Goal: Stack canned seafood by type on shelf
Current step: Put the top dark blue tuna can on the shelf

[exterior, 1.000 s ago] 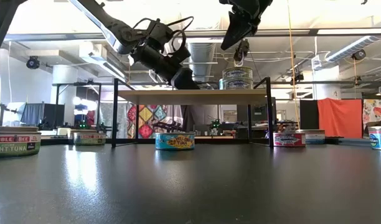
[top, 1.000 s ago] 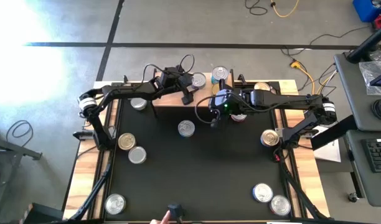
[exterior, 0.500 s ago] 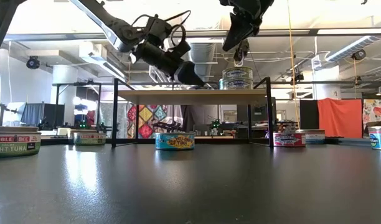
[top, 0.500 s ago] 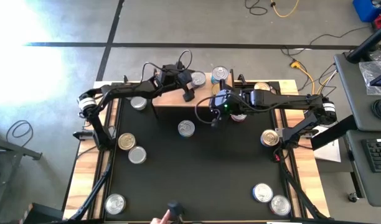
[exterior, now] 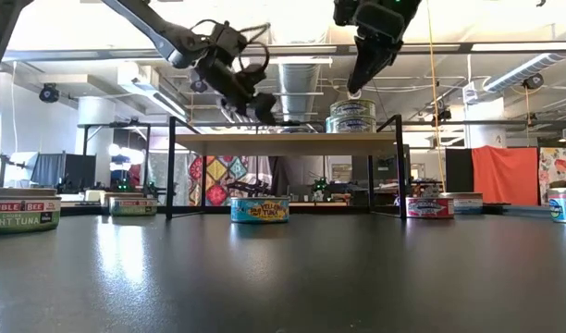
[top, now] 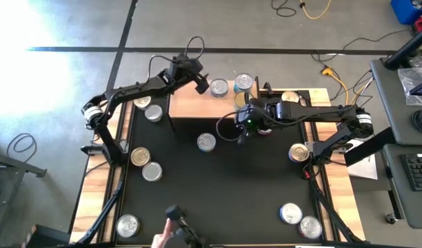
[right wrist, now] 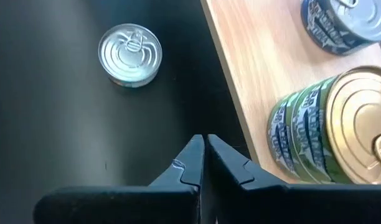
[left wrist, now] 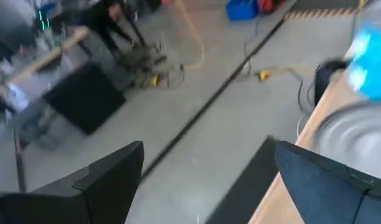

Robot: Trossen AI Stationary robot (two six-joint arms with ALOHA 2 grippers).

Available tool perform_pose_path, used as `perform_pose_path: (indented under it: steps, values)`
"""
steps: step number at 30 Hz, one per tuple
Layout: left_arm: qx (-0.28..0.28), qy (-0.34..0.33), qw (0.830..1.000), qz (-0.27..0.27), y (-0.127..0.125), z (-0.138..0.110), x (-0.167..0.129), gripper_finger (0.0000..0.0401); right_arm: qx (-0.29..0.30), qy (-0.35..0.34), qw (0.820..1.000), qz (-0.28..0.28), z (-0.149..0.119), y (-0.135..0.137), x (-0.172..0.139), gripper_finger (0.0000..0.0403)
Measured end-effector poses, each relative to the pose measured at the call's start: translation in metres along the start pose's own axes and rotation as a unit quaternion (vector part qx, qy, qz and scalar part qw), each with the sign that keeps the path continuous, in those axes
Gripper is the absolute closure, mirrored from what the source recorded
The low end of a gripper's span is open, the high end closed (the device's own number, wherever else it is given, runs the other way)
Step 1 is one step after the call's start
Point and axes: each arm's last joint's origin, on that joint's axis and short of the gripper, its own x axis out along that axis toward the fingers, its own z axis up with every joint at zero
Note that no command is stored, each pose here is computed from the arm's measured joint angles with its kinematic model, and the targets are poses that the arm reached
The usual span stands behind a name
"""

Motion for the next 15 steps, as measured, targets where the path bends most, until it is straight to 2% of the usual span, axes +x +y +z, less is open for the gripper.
perform_pose_path:
  steps: [5,15]
  values:
    - [-0.012,0.033,0.999,-0.035,0.002,-0.012,0.004,0.0056,-0.001,0.000,1.000,0.000,-0.003,0.000,-0.001,0.0390]
    - [-0.035,0.044,0.997,-0.058,-0.009,-0.022,0.015,0.0056,0.000,-0.001,1.000,0.000,-0.003,0.000,-0.001,0.0390]
